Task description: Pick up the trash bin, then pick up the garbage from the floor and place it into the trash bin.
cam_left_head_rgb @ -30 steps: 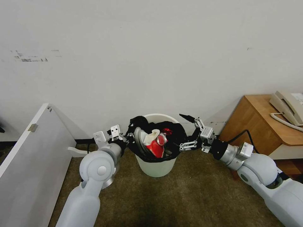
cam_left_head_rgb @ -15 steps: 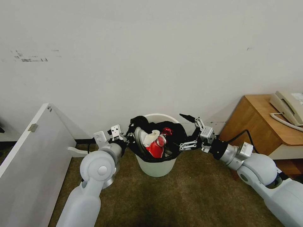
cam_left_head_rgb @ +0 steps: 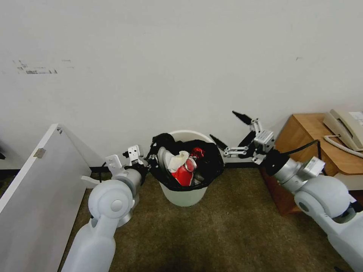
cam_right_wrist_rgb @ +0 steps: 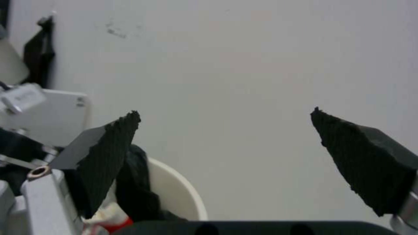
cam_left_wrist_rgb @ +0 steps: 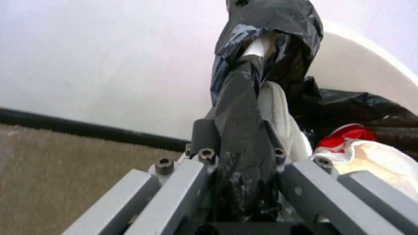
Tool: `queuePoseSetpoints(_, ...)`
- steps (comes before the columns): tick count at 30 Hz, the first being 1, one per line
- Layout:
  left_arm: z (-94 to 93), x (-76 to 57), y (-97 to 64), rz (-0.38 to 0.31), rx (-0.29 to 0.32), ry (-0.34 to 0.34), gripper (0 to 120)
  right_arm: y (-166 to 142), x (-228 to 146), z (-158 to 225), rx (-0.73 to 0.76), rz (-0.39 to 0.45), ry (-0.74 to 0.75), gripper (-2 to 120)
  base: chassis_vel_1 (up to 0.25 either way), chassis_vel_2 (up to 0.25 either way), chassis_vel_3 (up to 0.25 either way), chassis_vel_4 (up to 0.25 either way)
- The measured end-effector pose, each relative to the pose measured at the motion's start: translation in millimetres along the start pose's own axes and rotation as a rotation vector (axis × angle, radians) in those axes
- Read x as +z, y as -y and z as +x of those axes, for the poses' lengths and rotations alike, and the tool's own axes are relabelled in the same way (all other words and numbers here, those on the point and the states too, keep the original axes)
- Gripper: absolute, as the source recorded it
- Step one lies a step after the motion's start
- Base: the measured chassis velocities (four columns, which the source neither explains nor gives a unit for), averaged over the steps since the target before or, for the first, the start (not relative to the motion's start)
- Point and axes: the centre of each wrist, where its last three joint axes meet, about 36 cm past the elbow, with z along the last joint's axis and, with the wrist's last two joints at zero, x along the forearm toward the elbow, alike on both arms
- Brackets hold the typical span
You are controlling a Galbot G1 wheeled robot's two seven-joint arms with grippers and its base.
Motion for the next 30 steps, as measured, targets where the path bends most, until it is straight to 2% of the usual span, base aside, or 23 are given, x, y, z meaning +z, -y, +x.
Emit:
queuePoseSetpoints(12, 27.5, -16.4, 6.5, -0.012, 0.070, 0.088, 4, 17, -17, 8, 0.101, 0.024, -0.013, 100, 0.000, 0.000, 0.000, 0.000)
queuePoseSetpoints(14, 34.5, -25.0, 6.8, -0.006, 0.085, 0.120, 4, 19, -15, 9, 0.116, 0.020, -0.020, 100, 0.000, 0.000, 0.000, 0.000)
queuePoseSetpoints(21, 46.9, -40.3, -2.0, -0.006, 0.077, 0.168, 4, 21, -13, 10, 0.130, 0.011, -0.025, 100, 0.000, 0.000, 0.000, 0.000)
queuePoseSetpoints(30, 55.5, -46.1, -4.2, -0.003, 0.085, 0.185, 4, 19, -15, 11, 0.197, -0.017, -0.063, 100, 0.000, 0.000, 0.000, 0.000)
